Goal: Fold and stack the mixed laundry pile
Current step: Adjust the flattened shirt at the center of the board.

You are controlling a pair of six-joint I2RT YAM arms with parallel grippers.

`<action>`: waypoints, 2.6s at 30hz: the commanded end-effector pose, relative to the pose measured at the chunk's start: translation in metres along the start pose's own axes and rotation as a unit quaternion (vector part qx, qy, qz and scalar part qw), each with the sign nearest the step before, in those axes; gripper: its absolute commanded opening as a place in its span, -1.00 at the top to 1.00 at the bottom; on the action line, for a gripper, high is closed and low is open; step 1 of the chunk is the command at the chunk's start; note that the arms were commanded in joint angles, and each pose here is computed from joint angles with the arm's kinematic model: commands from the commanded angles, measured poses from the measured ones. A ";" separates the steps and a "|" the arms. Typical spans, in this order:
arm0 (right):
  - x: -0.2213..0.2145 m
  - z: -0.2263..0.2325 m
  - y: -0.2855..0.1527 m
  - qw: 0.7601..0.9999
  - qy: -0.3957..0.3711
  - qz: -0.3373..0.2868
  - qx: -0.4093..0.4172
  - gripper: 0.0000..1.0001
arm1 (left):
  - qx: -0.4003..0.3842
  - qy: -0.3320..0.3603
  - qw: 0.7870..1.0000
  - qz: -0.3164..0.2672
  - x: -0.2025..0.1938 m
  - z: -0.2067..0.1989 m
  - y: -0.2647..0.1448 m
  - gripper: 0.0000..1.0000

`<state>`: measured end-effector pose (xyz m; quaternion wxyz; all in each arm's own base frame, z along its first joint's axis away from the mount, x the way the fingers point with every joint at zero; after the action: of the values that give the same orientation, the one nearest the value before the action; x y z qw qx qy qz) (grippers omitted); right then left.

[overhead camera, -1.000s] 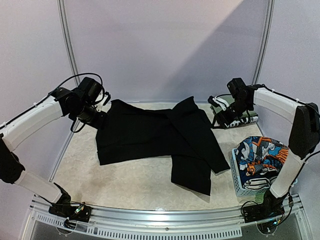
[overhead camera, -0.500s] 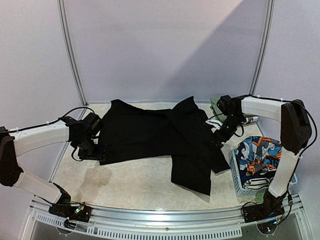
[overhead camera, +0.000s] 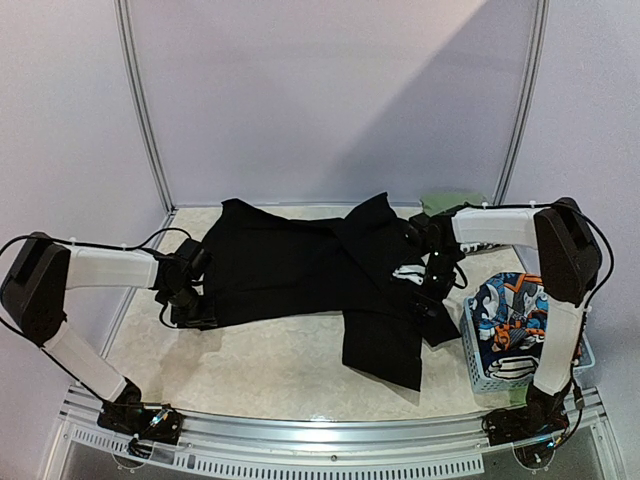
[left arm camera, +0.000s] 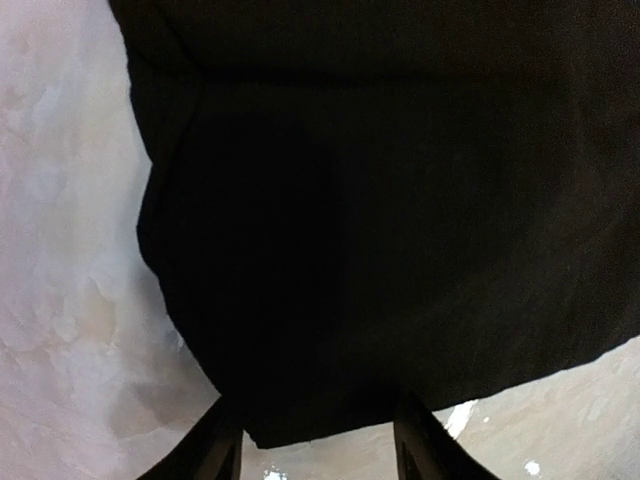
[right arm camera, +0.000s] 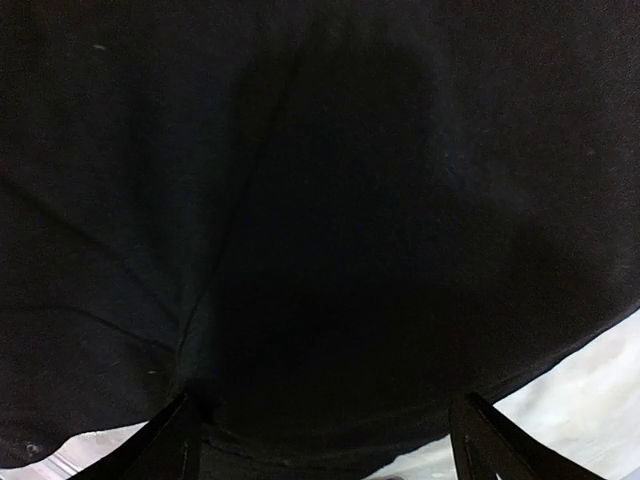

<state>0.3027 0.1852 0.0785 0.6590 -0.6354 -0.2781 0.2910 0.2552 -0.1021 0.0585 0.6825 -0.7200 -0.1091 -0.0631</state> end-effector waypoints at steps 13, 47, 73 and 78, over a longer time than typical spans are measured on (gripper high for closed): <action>-0.009 0.014 -0.006 0.999 0.018 0.024 0.031 0.99 | -0.002 0.044 0.998 -0.047 0.016 0.000 -0.038 1.00; 0.091 -0.002 -0.170 0.953 -0.065 -0.293 -0.040 1.00 | -0.009 0.042 0.999 0.009 -0.052 0.021 -0.127 1.00; 0.101 -0.051 -0.151 0.929 -0.037 -0.361 -0.078 -0.47 | 0.026 0.088 0.990 -0.103 -0.006 0.021 -0.221 -0.01; 0.092 -0.044 -0.119 0.959 -0.018 -0.284 -0.010 -0.50 | 0.088 0.080 0.984 -0.130 0.066 0.016 -0.204 -0.23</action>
<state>0.4232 0.2190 0.2088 0.6596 -0.5522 -0.5091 0.0289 0.2136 -0.0743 0.2794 0.6978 -0.6731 -0.1481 -0.1953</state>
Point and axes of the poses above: each gripper's point midway between its finger pads, its own y axis out along the fingers, its own z axis along the line the jaws close on, x = y × z, the point moved 5 cm from there along -y, back along the fingers, and after that the axes turned 6 degrees about y, right-handed, at the moved point
